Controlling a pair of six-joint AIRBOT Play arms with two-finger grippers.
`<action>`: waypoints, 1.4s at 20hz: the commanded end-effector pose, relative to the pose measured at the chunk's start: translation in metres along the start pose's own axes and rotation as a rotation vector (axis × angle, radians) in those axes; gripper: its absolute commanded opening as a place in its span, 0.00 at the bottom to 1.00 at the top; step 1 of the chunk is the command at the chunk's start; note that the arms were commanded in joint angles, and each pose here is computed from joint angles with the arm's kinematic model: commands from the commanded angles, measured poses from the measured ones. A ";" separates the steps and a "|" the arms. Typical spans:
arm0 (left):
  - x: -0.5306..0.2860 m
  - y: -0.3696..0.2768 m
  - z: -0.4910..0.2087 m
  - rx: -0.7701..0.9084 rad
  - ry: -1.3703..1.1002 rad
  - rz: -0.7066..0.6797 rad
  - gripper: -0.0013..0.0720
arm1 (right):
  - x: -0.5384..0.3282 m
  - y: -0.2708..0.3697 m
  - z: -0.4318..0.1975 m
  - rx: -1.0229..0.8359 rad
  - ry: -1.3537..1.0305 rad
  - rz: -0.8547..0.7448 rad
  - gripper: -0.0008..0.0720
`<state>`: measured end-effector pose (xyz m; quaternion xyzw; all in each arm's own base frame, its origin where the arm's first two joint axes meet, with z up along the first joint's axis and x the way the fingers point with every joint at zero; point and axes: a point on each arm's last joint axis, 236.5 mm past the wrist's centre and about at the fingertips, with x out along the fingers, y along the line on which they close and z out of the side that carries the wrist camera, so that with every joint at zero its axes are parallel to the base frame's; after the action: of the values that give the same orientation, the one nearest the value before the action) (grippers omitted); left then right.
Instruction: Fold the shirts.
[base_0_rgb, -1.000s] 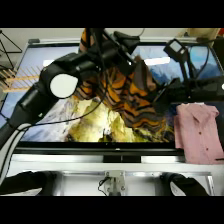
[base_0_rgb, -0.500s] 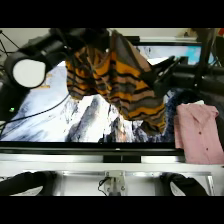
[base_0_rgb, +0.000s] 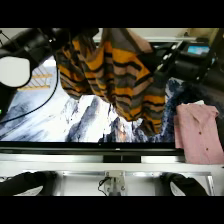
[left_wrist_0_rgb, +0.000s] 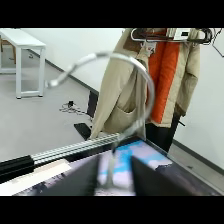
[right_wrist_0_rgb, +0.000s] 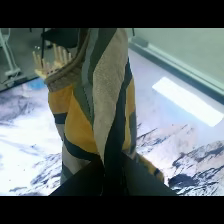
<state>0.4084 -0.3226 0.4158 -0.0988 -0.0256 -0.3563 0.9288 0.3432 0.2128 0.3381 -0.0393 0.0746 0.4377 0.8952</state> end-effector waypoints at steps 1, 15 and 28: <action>-0.002 0.001 0.003 0.002 -0.003 0.003 0.88 | -0.001 -0.010 0.015 -0.002 -0.059 -0.047 0.08; -0.058 -0.015 0.102 0.283 -0.254 0.025 0.85 | -0.193 -0.241 0.089 -0.100 -0.244 -1.047 0.08; -0.051 -0.020 0.063 0.283 -0.089 -0.019 0.85 | -0.482 -0.283 0.015 0.093 -0.150 -1.720 0.08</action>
<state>0.3589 -0.2890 0.4791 0.0138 -0.1269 -0.3492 0.9283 0.3118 -0.3001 0.4498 -0.0333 -0.0495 -0.3453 0.9366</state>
